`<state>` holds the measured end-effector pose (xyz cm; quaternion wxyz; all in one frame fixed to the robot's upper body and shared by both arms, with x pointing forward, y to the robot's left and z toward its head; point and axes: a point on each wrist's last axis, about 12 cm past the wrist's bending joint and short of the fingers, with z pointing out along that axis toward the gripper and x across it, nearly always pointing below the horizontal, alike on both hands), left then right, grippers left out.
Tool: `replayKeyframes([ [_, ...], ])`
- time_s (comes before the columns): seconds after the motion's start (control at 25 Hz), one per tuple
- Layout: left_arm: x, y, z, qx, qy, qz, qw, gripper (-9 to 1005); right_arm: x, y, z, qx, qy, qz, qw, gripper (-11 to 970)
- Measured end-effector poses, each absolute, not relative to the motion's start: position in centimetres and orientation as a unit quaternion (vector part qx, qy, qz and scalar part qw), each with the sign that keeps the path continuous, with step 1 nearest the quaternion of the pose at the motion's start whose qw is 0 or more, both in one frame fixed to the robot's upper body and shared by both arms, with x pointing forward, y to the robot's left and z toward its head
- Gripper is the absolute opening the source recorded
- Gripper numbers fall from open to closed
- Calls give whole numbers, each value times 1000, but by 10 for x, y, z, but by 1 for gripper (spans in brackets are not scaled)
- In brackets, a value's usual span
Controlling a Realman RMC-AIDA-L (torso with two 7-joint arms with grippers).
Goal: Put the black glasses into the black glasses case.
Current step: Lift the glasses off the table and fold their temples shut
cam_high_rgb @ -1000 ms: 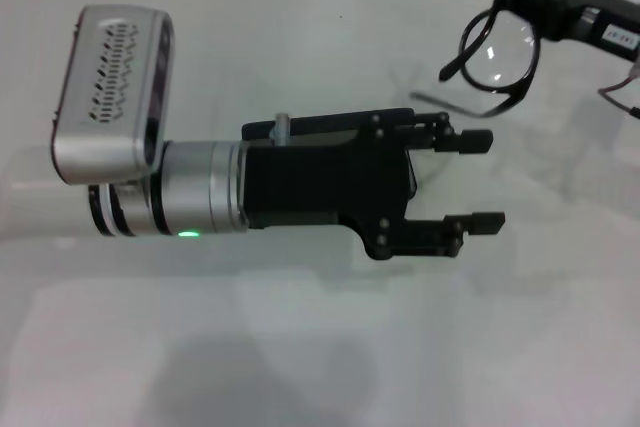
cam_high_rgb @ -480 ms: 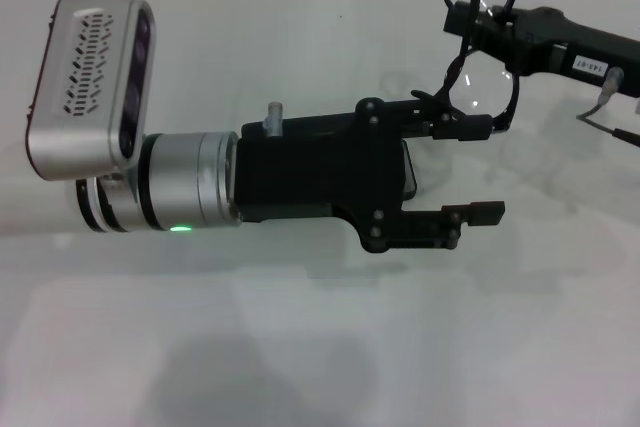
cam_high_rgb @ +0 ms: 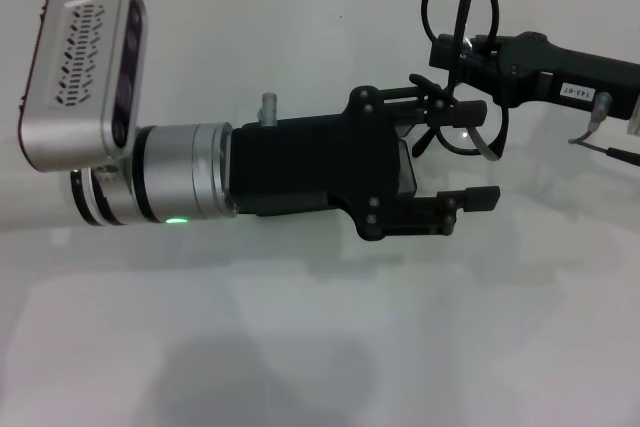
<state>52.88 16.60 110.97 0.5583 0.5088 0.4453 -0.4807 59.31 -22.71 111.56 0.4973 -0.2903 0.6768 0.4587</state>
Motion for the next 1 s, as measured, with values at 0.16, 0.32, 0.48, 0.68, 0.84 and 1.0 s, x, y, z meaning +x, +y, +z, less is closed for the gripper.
replayKeyframes([
  [0.16,530,168,1110,506,449,-477,562,654,589,-226,1117,-309,663,462,502,167],
  [0.32,531,169,1110,503,451,-475,563,654,584,-221,1117,-332,652,471,493,168],
  [0.48,532,169,1110,503,452,-474,563,654,582,-216,1117,-359,649,469,480,170],
  [0.68,532,169,1110,503,452,-474,564,654,579,-214,1118,-372,643,473,473,173],
  [0.84,531,170,1109,503,453,-471,565,654,574,-213,1120,-384,629,488,467,174],
  [1.0,531,171,1109,503,453,-471,566,654,571,-212,1123,-394,620,498,461,176],
])
